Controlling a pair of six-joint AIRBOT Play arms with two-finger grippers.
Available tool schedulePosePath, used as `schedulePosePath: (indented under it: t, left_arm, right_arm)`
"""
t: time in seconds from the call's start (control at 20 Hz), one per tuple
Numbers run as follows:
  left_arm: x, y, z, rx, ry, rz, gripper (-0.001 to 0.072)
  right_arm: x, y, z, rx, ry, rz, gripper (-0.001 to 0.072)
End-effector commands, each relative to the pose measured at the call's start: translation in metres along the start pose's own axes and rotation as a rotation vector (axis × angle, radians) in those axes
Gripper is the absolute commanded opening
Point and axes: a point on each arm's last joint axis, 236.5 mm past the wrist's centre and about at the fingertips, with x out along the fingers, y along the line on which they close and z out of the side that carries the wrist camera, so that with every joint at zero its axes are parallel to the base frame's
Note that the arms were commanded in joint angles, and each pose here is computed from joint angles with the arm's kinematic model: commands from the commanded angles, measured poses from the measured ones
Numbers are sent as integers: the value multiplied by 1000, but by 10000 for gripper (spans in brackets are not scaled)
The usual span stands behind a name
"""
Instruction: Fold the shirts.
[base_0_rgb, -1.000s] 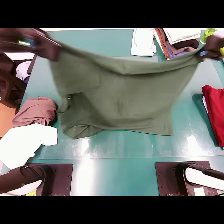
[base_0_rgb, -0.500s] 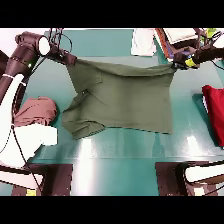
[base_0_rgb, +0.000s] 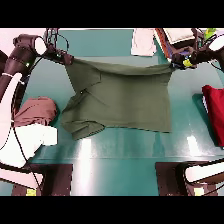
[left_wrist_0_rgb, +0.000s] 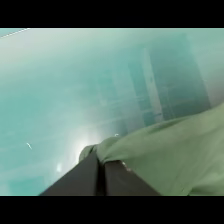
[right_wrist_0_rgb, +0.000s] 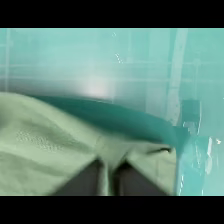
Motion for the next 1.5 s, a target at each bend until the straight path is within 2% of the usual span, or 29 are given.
schedulePosePath:
  t: [0.0, 0.05, 0.1, 0.35, 0.65, 0.8, 1.0, 1.45]
  left_arm:
    - [-3, 2, -17, 5, 77, 4, 375]
    - [-8, 3, -24, 7, 114, 6, 611]
    - [-16, 5, -35, 10, 167, 12, 619]
    - [-67, 3, -96, -71, 361, 17, 620]
    - [-108, -19, -252, -231, 558, 29, 620]
    - [-96, -33, -297, -300, 578, 13, 620]
    - [-75, -62, -315, -391, 556, -82, 619]
    - [-49, -68, -326, -464, 531, -81, 619]
  right_arm:
    - [0, 1, -6, -5, 23, 3, 389]
    - [-2, 1, -7, -7, 26, 2, 389]
    - [-6, 3, -9, -10, 34, 3, 389]
    - [-42, 15, -42, -75, 90, 13, 389]
    - [-60, 14, -108, -53, 112, 8, 390]
    - [-57, 13, -127, -39, 132, 11, 390]
    - [-54, 10, -143, -29, 171, 12, 389]
    - [-55, 12, -151, -31, 205, 17, 389]
